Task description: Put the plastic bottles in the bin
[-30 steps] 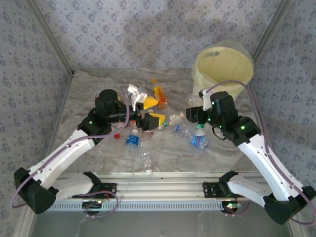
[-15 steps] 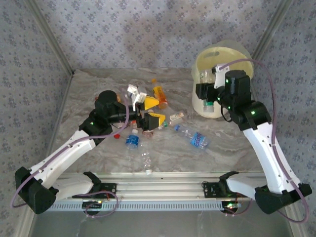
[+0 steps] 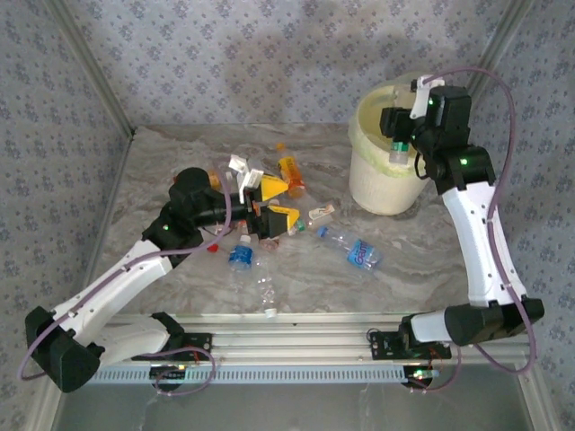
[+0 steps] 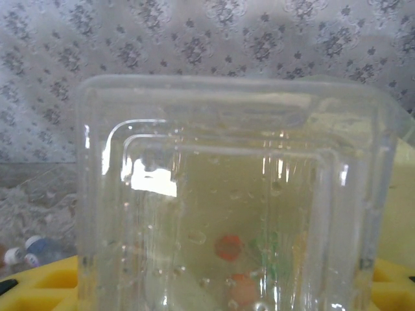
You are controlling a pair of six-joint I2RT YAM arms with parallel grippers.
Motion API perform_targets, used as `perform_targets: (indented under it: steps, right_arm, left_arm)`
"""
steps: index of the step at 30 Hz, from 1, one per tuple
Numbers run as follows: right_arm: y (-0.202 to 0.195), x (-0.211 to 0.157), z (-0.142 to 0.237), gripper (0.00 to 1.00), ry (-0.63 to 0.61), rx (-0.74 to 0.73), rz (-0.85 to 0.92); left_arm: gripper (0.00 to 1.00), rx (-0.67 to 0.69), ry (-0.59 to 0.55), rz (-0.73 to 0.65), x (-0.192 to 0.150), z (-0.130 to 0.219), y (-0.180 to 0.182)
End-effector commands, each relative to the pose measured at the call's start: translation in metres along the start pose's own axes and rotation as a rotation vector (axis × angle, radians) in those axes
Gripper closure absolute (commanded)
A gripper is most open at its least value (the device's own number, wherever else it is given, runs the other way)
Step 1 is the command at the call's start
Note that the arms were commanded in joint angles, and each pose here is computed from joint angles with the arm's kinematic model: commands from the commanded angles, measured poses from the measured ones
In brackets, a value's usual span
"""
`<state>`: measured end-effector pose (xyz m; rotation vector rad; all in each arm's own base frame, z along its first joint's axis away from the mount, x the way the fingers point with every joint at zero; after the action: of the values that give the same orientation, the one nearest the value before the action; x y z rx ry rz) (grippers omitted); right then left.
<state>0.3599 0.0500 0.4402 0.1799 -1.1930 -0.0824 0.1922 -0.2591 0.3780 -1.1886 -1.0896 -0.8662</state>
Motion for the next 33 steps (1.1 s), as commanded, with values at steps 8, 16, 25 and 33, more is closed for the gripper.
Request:
perform_targets:
  steps: [8,16,25,33]
  right_arm:
    - [-0.033,0.028,-0.045,0.37,-0.065,-0.095,-0.042]
    - [-0.064,-0.002,-0.098,0.37,0.082,-0.109,-0.104]
    - [-0.075,-0.055,-0.137,0.37,0.282,-0.078,-0.156]
    - [-0.083,-0.096,-0.154,0.37,0.441,-0.103,-0.199]
  left_arm:
    - [0.0,0.024,-0.057,-0.038,0.008,0.01,-0.007]
    - [0.0,0.037,-0.034,-0.028,-0.001,0.009,-0.004]
    - [0.0,0.062,0.015,-0.035,-0.011,0.007,-0.001]
    - [0.0,0.066,0.037,-0.039,-0.016,0.007,-0.001]
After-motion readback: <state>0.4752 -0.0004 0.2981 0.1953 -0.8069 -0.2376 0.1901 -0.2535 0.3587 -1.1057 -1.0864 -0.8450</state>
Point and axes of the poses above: each hand's point on the last joint's axis, 136 mm out from that joint toward the fingers, its own z axis back along the fingers, its own y axis along the line the jaws close on, x = y × z, the point moved 5 cm from there along z, back along the fingers, and after that the axes turned 6 degrees about -z, right-handed, at the moved point
